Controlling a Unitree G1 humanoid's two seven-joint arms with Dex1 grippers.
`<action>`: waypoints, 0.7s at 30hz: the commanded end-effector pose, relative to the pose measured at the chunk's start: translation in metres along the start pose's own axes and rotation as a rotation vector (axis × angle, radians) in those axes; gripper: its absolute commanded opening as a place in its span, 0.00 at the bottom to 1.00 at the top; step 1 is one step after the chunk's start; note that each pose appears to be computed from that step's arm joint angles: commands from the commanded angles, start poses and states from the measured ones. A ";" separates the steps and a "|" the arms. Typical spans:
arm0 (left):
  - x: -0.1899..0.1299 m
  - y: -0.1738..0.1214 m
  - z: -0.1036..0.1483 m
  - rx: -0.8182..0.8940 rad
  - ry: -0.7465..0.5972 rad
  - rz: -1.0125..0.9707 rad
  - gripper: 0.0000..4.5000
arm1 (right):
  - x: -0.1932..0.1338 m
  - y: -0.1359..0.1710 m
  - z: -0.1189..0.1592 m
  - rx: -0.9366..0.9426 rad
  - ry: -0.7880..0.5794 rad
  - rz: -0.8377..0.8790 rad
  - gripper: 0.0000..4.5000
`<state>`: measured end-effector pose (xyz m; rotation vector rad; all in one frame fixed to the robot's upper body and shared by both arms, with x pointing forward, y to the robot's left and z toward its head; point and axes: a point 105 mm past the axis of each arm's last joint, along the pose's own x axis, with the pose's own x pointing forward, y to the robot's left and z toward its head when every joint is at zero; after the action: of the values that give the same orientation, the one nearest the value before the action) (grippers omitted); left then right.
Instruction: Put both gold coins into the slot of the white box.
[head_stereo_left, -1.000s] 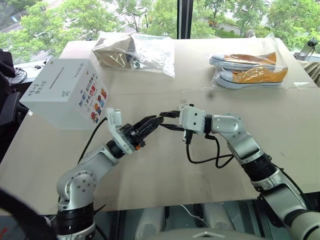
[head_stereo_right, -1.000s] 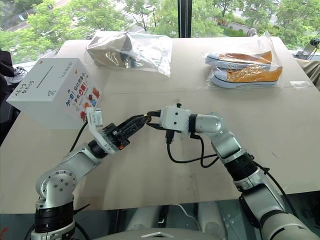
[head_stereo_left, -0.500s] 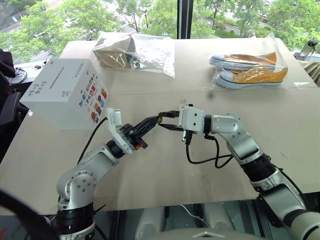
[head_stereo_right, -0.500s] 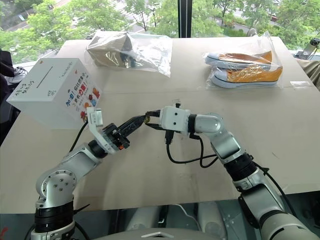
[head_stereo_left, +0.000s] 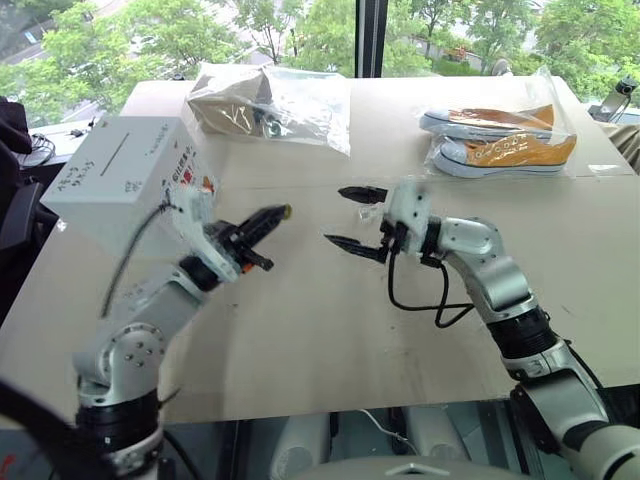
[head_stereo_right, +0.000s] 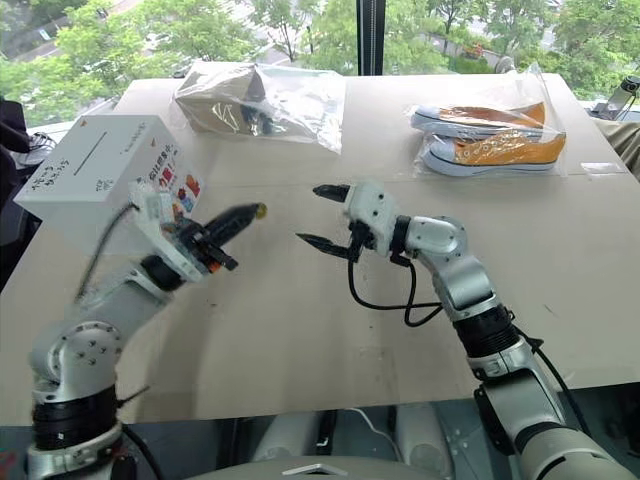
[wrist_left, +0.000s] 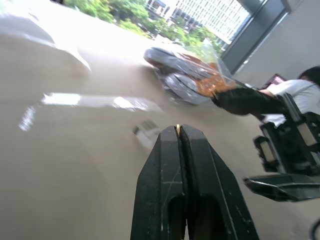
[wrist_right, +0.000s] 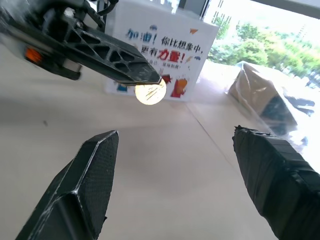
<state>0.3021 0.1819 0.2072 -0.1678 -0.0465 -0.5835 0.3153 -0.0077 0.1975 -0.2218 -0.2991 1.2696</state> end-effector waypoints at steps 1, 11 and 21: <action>-0.002 0.020 0.070 0.255 -0.103 0.224 0.00 | -0.006 0.006 0.049 0.121 -0.220 0.106 0.87; -0.051 0.066 0.147 0.509 -0.066 0.636 0.00 | -0.008 -0.011 0.082 0.229 -0.350 0.122 0.87; -0.067 0.095 0.124 0.551 0.076 0.697 0.00 | -0.008 -0.014 0.073 0.186 -0.295 0.103 0.87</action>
<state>0.3051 0.3113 0.2912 0.3136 -0.0117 0.0888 0.3065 -0.0186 0.2590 0.1356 -0.3656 1.4139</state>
